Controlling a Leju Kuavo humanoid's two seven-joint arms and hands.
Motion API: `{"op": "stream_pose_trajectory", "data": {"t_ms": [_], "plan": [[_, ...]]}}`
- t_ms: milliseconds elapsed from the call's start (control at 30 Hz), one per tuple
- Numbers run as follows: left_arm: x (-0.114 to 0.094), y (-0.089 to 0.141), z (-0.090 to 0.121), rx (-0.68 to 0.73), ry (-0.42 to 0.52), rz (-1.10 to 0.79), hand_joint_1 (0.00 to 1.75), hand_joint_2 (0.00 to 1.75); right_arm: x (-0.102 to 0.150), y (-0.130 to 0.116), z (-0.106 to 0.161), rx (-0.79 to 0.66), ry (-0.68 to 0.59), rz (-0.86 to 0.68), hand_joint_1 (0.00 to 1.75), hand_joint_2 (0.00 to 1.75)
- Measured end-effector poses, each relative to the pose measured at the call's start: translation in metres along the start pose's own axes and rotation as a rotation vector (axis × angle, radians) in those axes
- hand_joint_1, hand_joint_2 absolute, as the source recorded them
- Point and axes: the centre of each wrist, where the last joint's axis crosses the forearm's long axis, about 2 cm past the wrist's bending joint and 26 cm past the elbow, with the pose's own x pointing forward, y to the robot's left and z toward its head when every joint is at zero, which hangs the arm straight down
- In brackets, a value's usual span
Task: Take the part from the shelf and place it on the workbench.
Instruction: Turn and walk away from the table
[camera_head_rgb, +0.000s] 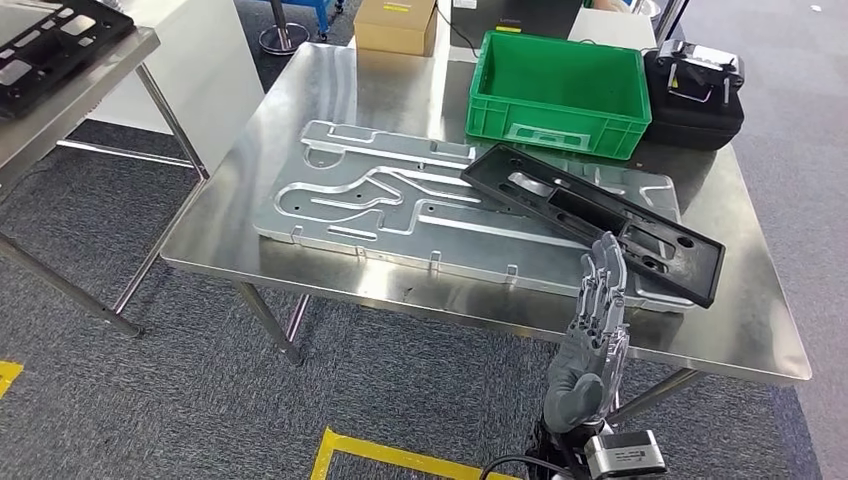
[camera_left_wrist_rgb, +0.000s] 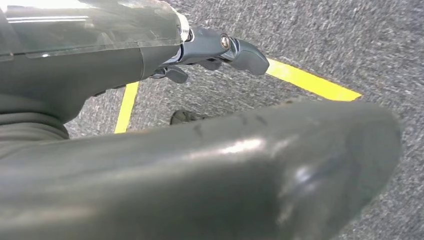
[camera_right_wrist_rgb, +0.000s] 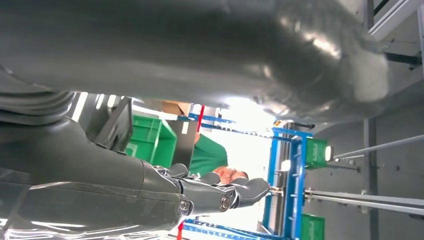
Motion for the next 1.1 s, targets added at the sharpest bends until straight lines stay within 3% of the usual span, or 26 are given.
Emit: {"op": "stream_pose_trajectory", "data": {"t_ms": [200, 1100], "plan": [[0.0005, 0.0, -0.0002, 0.003, -0.002, 0.003, 0.0, 0.0, -0.0028, 0.0007, 0.0018, 0.022, 0.034, -0.077, 0.0, 0.0], [0.005, 0.0007, -0.0026, 0.002, -0.013, 0.011, 0.0, 0.0, -0.0081, 0.0027, -0.0017, 0.047, 0.045, -0.107, 0.0, 0.0]]}}
